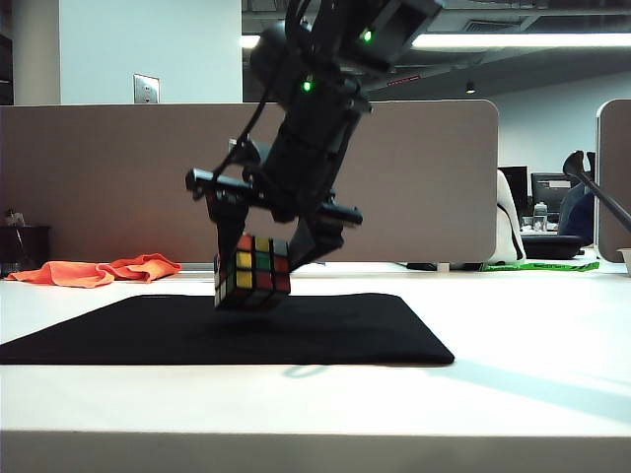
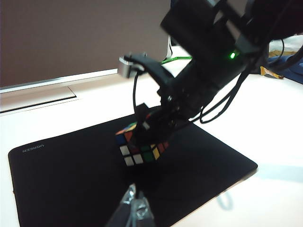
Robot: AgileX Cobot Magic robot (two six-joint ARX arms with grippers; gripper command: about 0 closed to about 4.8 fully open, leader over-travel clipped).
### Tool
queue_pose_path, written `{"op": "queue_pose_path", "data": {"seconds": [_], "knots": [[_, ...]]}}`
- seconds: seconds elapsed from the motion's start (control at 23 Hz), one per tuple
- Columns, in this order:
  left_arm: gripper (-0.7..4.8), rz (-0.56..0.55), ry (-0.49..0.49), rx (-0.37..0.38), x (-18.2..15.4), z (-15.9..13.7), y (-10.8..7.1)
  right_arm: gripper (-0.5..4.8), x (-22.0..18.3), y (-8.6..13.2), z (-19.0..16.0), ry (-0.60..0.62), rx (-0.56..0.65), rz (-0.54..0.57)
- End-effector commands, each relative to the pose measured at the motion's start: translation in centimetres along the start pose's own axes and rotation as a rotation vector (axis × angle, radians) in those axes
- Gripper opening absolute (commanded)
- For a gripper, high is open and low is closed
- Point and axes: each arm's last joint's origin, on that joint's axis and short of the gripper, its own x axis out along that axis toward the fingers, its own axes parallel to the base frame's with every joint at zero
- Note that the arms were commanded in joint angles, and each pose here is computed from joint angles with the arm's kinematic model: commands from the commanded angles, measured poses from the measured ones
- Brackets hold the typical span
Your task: Pick up the cube on the right side of the mouse pad, then place it in the center of the mouse pad.
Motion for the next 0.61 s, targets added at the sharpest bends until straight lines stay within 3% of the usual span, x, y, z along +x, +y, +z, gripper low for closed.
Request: {"op": "queue_pose_path", "data": {"seconds": [0.04, 0.61], "knots": [[-0.06, -0.004, -0.014, 0.003, 0.0, 0.3, 0.0, 3.28, 0.7, -0.2, 0.4, -0.042, 0.001, 0.007], [-0.06, -0.004, -0.015, -0.015, 0.0, 0.3, 0.0, 3.28, 1.8, -1.0, 0.3, -0.054, 0.011, -0.043]]}}
